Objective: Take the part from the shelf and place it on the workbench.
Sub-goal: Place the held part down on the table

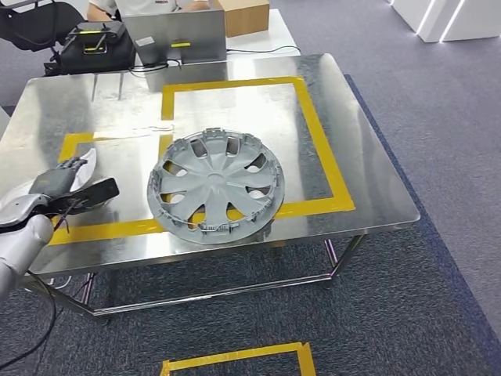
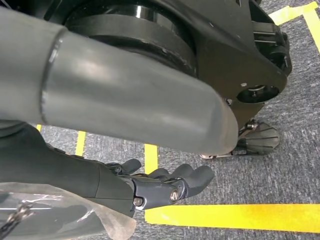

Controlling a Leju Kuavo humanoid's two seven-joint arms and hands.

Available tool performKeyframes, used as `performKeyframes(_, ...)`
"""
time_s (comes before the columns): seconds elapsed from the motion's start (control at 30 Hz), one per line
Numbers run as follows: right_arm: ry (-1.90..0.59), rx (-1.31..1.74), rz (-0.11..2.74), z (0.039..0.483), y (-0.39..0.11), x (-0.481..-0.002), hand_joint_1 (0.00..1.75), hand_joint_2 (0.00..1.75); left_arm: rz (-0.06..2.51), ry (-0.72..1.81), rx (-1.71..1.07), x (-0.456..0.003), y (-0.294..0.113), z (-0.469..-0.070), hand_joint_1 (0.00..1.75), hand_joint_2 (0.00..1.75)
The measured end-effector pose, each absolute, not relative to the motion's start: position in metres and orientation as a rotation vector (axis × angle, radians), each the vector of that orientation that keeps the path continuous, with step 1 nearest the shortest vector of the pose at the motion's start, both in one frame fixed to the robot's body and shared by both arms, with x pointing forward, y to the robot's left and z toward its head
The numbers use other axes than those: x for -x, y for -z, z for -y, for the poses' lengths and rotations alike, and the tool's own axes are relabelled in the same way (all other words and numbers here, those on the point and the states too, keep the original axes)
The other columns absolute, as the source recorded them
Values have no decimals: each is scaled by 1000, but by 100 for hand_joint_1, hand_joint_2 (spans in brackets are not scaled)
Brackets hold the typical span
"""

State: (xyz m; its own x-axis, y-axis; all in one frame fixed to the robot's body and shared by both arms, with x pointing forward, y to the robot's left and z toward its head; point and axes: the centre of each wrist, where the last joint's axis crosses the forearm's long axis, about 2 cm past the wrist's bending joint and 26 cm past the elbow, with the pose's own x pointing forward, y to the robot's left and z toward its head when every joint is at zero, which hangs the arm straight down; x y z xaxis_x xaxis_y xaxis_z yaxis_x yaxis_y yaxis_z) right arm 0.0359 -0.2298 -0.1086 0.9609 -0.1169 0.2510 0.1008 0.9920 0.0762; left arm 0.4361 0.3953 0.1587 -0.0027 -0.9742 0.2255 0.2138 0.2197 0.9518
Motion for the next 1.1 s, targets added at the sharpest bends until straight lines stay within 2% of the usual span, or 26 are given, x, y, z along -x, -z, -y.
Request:
performKeyframes(0.23, 79, -78, 264, 225, 108, -34, 0, 0, 1743, 803, -341, -395, -122, -319, 0, 0)
performKeyframes(0.43, 82, -70, 275, 223, 108, -31, 0, 0, 2031, 601, -67, -334, -125, -268, 0, 0)
performKeyframes(0.63, 88, -57, 278, 222, 108, -28, 0, 0, 2126, 460, 46, -271, -120, -259, 0, 0)
performKeyframes(1.1, 92, -64, 286, 217, 108, -29, 0, 0, 2187, 394, 46, -243, -132, -264, 0, 0)
